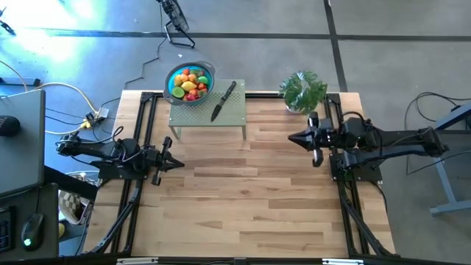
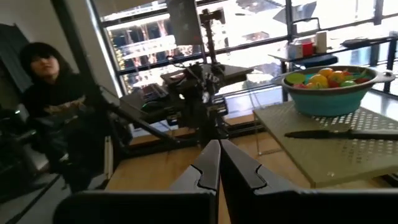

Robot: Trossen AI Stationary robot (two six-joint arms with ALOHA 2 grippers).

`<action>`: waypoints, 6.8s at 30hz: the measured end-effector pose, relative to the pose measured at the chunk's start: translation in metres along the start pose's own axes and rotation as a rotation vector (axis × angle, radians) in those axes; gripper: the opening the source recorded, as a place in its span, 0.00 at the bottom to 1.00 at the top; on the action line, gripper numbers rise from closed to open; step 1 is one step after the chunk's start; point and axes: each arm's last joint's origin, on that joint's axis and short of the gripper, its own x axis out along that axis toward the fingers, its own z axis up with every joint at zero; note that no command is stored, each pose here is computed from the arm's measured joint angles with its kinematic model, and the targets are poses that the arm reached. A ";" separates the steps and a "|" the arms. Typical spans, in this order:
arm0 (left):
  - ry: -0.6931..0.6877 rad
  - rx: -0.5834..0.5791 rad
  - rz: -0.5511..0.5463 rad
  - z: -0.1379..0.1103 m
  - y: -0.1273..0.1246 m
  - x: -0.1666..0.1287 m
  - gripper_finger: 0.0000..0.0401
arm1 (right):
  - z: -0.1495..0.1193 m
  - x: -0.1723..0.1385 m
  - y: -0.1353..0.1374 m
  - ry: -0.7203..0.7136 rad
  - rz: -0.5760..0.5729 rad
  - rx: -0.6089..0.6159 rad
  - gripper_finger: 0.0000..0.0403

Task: Pick & Place Fruit
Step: Return to Home Position

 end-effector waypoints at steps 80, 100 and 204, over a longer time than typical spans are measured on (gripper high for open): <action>0.000 0.000 0.000 0.000 0.000 0.000 0.00 | -0.128 -0.060 -0.028 -0.039 0.137 0.098 0.01; 0.000 0.000 0.000 0.000 0.000 0.000 0.00 | -0.139 -0.058 -0.030 0.053 0.127 0.096 0.01; 0.000 0.000 0.000 0.000 0.000 0.000 0.00 | -0.139 -0.058 -0.030 0.055 0.127 0.095 0.01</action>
